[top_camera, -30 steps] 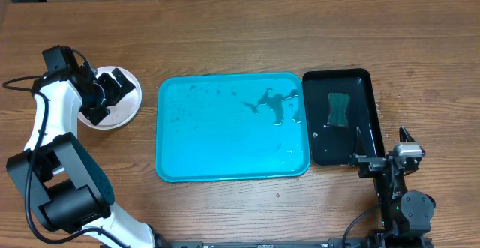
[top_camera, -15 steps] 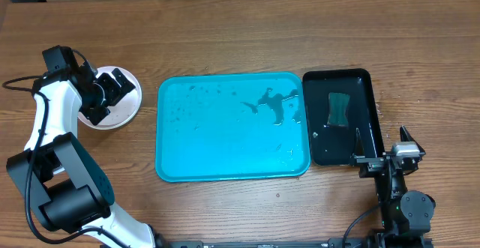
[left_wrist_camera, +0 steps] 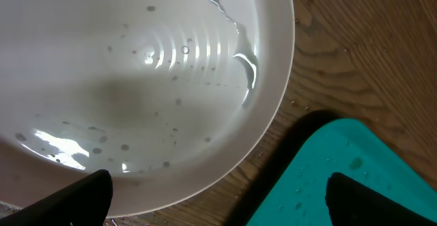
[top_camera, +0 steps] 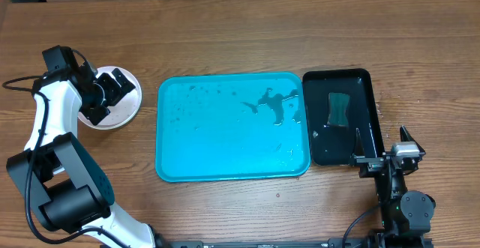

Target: Clean dirty plates on tray and stack at the side

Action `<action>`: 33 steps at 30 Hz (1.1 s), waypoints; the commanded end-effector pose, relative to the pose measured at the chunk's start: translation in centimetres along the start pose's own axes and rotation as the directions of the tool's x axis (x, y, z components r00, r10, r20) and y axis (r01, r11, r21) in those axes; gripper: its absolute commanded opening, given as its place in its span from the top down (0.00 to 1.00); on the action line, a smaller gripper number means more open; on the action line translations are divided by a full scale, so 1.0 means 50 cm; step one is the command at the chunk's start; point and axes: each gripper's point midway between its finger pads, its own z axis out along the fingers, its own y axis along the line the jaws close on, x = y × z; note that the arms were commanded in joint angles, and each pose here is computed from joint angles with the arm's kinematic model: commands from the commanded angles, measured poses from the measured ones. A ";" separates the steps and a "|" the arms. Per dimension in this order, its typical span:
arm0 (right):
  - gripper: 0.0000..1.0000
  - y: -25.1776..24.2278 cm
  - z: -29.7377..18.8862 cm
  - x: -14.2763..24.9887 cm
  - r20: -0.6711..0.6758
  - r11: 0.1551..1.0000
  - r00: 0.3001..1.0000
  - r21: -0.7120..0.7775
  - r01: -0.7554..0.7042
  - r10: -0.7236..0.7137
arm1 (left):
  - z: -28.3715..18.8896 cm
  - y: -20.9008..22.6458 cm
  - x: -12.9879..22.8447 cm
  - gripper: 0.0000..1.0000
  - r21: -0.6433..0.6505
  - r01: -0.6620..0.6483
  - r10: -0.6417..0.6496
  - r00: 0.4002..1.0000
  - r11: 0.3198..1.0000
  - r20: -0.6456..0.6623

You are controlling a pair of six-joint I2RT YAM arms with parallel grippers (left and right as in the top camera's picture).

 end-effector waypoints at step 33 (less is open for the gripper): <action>0.00 -0.002 0.000 0.003 0.006 1.000 1.000 0.006 0.007 -0.007 | -0.344 -0.209 0.036 0.00 0.124 -0.305 0.230 0.881 0.944 0.413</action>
